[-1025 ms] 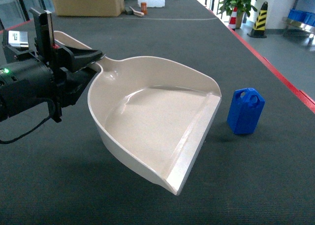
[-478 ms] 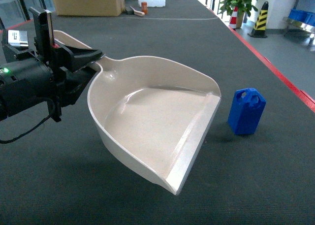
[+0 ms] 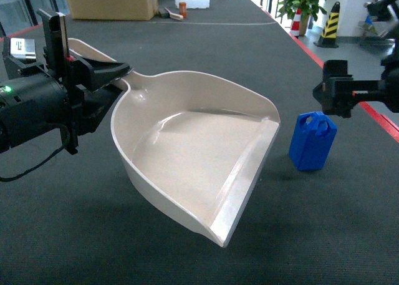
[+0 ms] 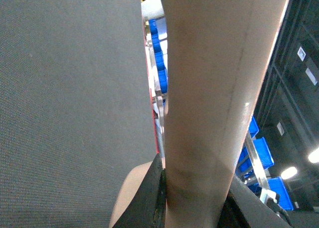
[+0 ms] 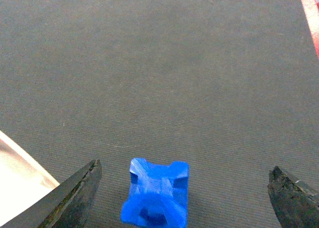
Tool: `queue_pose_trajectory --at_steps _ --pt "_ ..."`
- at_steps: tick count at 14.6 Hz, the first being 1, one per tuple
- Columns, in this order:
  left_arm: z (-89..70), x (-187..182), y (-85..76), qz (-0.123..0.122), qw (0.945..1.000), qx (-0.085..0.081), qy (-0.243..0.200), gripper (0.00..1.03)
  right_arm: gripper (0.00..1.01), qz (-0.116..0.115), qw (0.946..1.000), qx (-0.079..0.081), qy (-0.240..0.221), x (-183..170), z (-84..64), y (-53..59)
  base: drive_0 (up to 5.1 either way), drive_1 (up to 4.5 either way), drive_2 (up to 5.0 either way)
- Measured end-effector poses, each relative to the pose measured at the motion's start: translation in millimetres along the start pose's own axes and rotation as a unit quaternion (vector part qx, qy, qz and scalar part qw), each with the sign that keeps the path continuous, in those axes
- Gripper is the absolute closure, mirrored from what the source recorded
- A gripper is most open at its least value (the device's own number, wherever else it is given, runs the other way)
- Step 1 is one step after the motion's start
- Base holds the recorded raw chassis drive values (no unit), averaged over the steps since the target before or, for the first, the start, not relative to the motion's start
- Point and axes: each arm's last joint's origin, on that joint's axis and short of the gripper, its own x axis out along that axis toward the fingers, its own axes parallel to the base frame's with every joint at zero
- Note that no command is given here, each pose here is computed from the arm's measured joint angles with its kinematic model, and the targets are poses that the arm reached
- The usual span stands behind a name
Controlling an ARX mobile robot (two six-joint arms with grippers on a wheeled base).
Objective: Place part in tray to right shelf
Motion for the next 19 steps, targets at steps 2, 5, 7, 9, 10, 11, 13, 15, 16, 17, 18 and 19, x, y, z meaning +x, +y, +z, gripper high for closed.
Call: queue_pose_trajectory --at_steps 2,5,7,9,10,11,13,15,16,17,18,19 --pt "0.1 0 -0.1 0.0 1.0 0.0 0.0 0.85 0.03 0.001 0.9999 0.003 0.011 17 3.7 10.4 0.0 0.0 0.0" --pt "0.1 0 -0.1 0.0 1.0 0.0 0.0 0.85 0.03 -0.014 0.9995 0.007 0.027 36 3.9 15.2 0.0 0.0 0.0" --pt "0.1 0 -0.2 0.0 1.0 0.0 0.0 0.85 0.08 -0.028 0.9969 0.014 0.072 56 -18.0 15.1 0.0 0.0 0.0" --pt "0.2 0 -0.2 0.0 1.0 0.0 -0.001 0.85 0.43 -0.05 0.9964 0.013 0.068 58 -26.3 12.8 0.0 0.0 0.0" --pt "0.1 0 -0.2 0.0 1.0 0.0 0.0 0.85 0.51 -0.053 0.9966 0.015 0.061 51 -23.2 9.7 0.0 0.0 0.0" --pt "0.1 0 -0.2 0.0 1.0 0.0 0.0 0.85 0.53 -0.065 0.9965 0.017 0.05 42 -20.3 4.5 0.0 0.0 0.0" --pt "0.1 0 -0.2 0.0 1.0 0.0 0.0 0.85 0.53 -0.074 0.9967 0.026 0.022 -2 -1.8 -6.8 0.0 0.0 0.0" --pt "0.0 0 -0.2 -0.001 1.0 0.0 0.0 0.85 0.53 -0.018 0.9979 0.036 -0.05 -51 36.3 11.6 0.0 0.0 0.0" --pt "-0.8 1 -0.6 -0.001 1.0 0.0 0.001 0.85 0.53 0.021 0.9964 0.043 -0.07 -65 48.4 26.2 0.0 0.0 0.0" --pt "-0.9 1 -0.5 -0.001 1.0 0.0 0.002 0.85 0.53 0.094 0.9904 0.061 -0.081 -75 56.7 53.8 0.0 0.0 0.0" --pt "-0.7 1 -0.5 -0.001 1.0 0.0 0.002 0.85 0.53 0.142 0.984 0.085 -0.065 -72 53.1 72.1 0.0 0.0 0.0" --pt "0.0 0 -0.3 0.0 1.0 0.0 -0.001 0.85 0.53 0.17 0.9786 0.112 -0.027 -62 41.0 92.1 0.0 0.0 0.0"
